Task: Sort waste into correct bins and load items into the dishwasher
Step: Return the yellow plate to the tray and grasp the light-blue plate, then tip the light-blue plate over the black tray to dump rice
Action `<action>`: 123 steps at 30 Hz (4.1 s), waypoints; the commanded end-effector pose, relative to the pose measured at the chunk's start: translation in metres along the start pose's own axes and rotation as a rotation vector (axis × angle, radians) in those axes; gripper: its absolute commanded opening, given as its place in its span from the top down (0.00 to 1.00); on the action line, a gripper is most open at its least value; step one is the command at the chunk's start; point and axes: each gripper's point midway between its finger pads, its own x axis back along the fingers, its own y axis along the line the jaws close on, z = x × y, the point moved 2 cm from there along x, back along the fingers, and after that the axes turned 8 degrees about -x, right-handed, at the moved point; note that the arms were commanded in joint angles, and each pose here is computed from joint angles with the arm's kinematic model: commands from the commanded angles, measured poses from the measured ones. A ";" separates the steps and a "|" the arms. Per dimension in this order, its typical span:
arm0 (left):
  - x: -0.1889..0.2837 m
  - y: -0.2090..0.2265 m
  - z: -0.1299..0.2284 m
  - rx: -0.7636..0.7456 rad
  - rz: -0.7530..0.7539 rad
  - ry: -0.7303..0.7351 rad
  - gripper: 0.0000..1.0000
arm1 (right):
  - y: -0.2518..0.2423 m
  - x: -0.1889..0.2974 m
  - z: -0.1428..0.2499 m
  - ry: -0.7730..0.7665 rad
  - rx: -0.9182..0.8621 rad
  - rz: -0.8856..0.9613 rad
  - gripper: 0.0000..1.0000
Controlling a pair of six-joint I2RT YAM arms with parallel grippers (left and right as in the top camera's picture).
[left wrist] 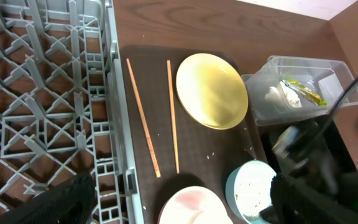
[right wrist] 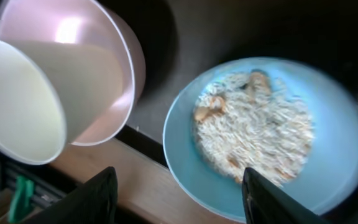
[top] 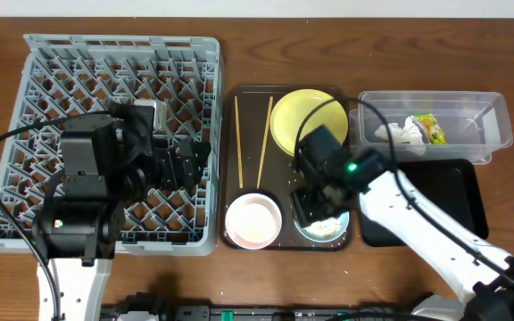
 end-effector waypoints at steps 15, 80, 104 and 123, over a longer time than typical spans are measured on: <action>0.004 -0.006 -0.007 -0.007 0.019 -0.018 0.09 | 0.021 -0.030 0.003 -0.054 0.056 -0.078 0.50; 0.004 -0.006 -0.007 -0.007 0.019 -0.018 0.09 | -0.110 0.106 0.009 -0.581 -0.288 -0.838 0.99; 0.004 -0.006 -0.007 -0.007 0.019 -0.018 0.09 | -0.140 0.106 0.008 -0.682 -0.332 -0.951 0.99; 0.004 -0.006 -0.007 -0.007 0.019 -0.018 0.09 | -0.152 0.091 0.002 -0.645 -0.387 -0.943 0.99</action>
